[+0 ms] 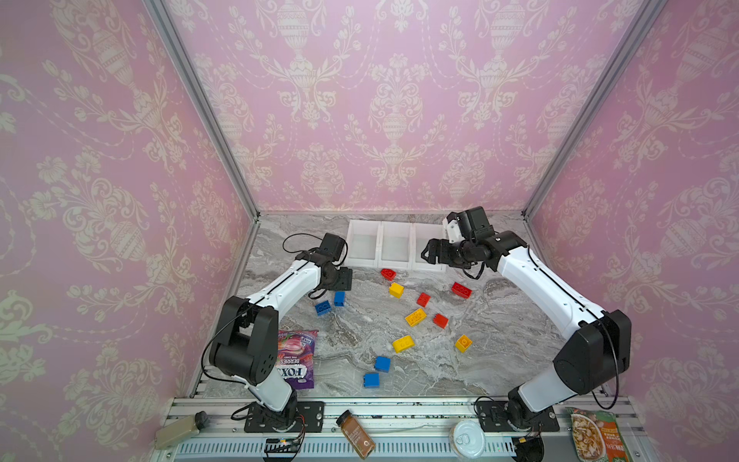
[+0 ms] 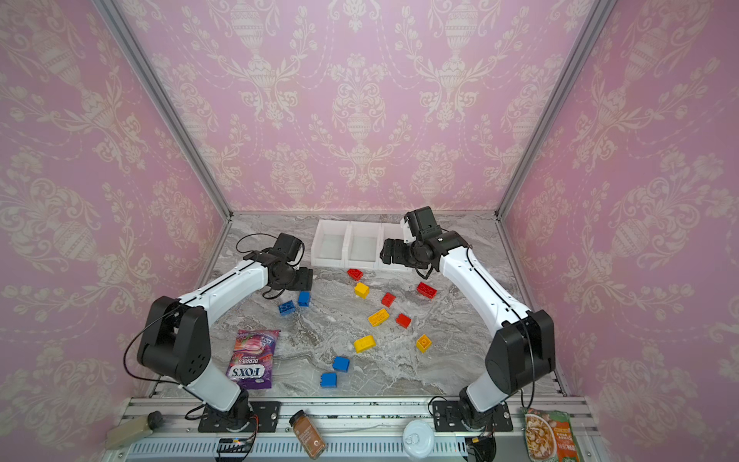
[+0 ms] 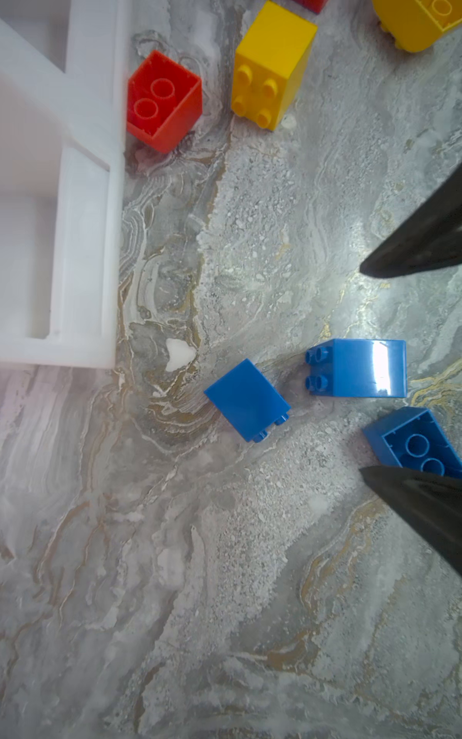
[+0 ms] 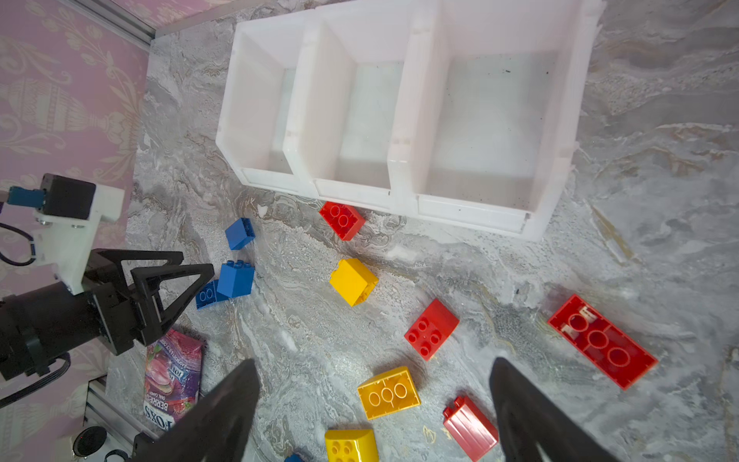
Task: Sort the legos into containers by color
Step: 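Grasp a blue brick with the left gripper while the right gripper withdraws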
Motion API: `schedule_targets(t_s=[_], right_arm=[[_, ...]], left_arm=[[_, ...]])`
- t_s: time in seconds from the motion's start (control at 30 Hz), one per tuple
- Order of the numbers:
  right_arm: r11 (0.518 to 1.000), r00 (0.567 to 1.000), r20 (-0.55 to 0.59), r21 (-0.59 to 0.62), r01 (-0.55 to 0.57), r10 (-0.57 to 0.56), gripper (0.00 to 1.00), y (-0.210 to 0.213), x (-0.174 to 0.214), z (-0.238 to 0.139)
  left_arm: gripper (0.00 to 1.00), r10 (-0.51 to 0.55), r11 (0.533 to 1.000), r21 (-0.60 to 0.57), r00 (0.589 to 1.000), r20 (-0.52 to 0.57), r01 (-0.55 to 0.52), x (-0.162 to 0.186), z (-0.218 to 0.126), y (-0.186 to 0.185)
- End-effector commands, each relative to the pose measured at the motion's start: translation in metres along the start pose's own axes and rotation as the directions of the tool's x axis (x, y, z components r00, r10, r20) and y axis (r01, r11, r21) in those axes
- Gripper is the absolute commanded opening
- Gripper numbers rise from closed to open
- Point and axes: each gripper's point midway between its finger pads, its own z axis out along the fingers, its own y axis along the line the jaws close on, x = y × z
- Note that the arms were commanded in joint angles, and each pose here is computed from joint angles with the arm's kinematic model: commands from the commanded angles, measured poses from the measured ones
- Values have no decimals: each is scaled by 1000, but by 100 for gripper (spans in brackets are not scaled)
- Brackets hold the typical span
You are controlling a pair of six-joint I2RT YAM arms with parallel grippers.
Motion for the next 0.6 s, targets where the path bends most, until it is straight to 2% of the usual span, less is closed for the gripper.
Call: schedule_targets(t_s=[0.0, 0.13, 0.4, 0.57], right_arm=[[1000, 1000, 2, -20, -12, 12, 92, -3, 6, -1], [999, 1000, -5, -35, -23, 22, 93, -3, 10, 2], [999, 1000, 8, -49, -21, 21, 95, 0, 7, 0], [998, 1000, 11, -52, -22, 23, 95, -1, 5, 0]], left_arm=[[73, 37, 999, 20, 993, -109, -35, 18, 3, -5], [68, 47, 999, 13, 987, -155, -45, 23, 15, -6], [66, 49, 999, 3, 980, -194, -49, 30, 33, -8], [61, 52, 999, 1, 977, -206, -52, 32, 39, -11]])
